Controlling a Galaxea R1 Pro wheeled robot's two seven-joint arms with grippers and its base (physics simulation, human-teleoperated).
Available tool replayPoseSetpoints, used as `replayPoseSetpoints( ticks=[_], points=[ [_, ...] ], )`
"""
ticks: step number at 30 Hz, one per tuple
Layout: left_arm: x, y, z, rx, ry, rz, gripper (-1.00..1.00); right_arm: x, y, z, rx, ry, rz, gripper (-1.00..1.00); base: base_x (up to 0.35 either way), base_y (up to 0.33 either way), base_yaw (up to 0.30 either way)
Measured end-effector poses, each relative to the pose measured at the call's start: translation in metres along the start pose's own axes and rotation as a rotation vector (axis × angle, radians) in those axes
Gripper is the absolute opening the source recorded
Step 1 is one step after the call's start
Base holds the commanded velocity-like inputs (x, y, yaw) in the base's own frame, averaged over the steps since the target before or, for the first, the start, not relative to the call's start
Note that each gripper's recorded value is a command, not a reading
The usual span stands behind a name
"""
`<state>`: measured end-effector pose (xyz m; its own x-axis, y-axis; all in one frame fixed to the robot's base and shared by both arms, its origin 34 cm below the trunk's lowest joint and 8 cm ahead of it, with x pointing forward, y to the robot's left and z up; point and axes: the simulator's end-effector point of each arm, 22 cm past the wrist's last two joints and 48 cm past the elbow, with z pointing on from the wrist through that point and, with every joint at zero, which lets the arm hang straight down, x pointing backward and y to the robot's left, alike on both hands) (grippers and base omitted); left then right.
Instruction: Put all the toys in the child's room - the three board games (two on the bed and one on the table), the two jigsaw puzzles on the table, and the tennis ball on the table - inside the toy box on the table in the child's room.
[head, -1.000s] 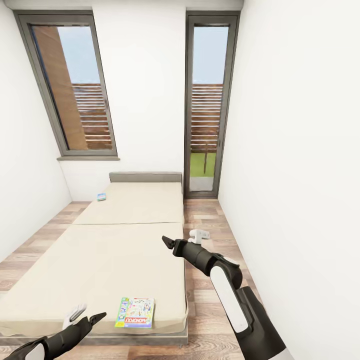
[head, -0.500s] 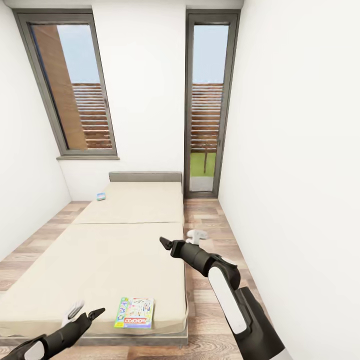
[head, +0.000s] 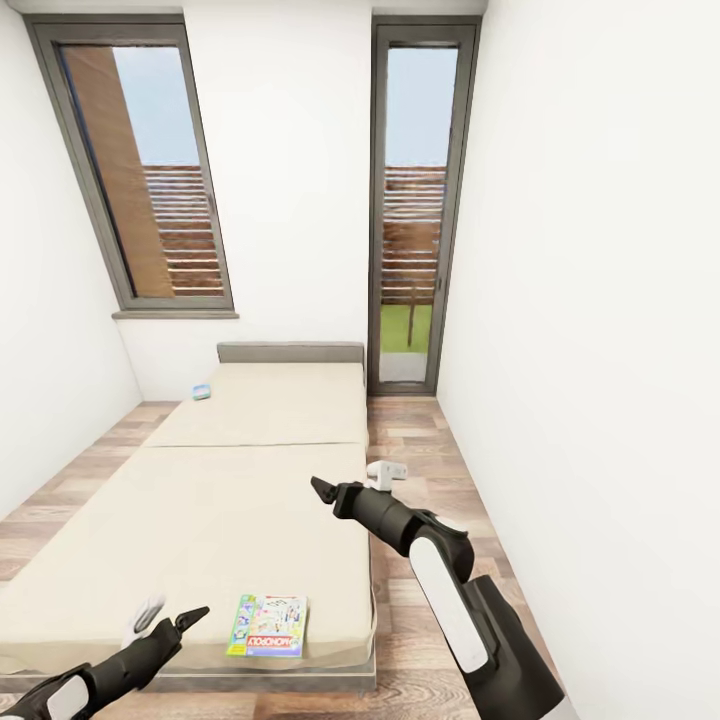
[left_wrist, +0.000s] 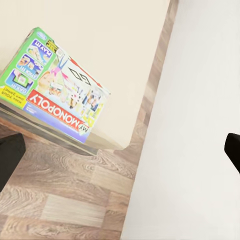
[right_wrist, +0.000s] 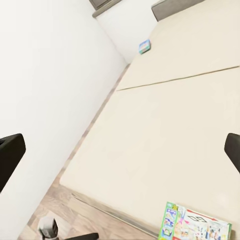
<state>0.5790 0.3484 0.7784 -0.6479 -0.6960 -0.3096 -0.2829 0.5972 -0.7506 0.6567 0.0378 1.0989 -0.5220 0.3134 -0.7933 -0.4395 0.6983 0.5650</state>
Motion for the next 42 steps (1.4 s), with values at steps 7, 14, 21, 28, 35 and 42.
replayPoseSetpoints(
  ticks=[7, 14, 21, 28, 35, 42],
  points=[
    [-0.007, 0.002, 0.005, 0.006, -0.019, -0.009, 1.00, 0.005, -0.005, 0.003, 0.001, 0.001, 0.002, 1.00, 0.000, 0.000, 0.000],
    [-0.017, 0.002, 0.009, 0.025, -0.060, -0.043, 1.00, 0.014, -0.011, 0.008, -0.012, 0.009, 0.046, 1.00, 0.000, 0.000, 0.000],
    [-0.020, 0.006, 0.014, 0.034, -0.073, -0.052, 1.00, 0.022, -0.013, 0.012, -0.023, 0.018, 0.066, 1.00, 0.000, 0.000, 0.000],
    [-0.026, 0.007, 0.015, 0.065, -0.083, -0.050, 1.00, 0.024, -0.018, 0.014, -0.031, 0.009, 0.086, 1.00, 0.000, 0.000, 0.000],
    [-0.030, 0.005, 0.015, 0.114, -0.088, -0.047, 1.00, 0.027, -0.020, 0.016, -0.051, 0.007, 0.115, 1.00, 0.000, 0.000, 0.000],
    [-0.038, 0.013, 0.010, 0.133, -0.097, -0.047, 1.00, 0.033, -0.014, 0.018, -0.100, 0.009, 0.182, 1.00, 0.000, 0.000, 0.000]
  ],
)
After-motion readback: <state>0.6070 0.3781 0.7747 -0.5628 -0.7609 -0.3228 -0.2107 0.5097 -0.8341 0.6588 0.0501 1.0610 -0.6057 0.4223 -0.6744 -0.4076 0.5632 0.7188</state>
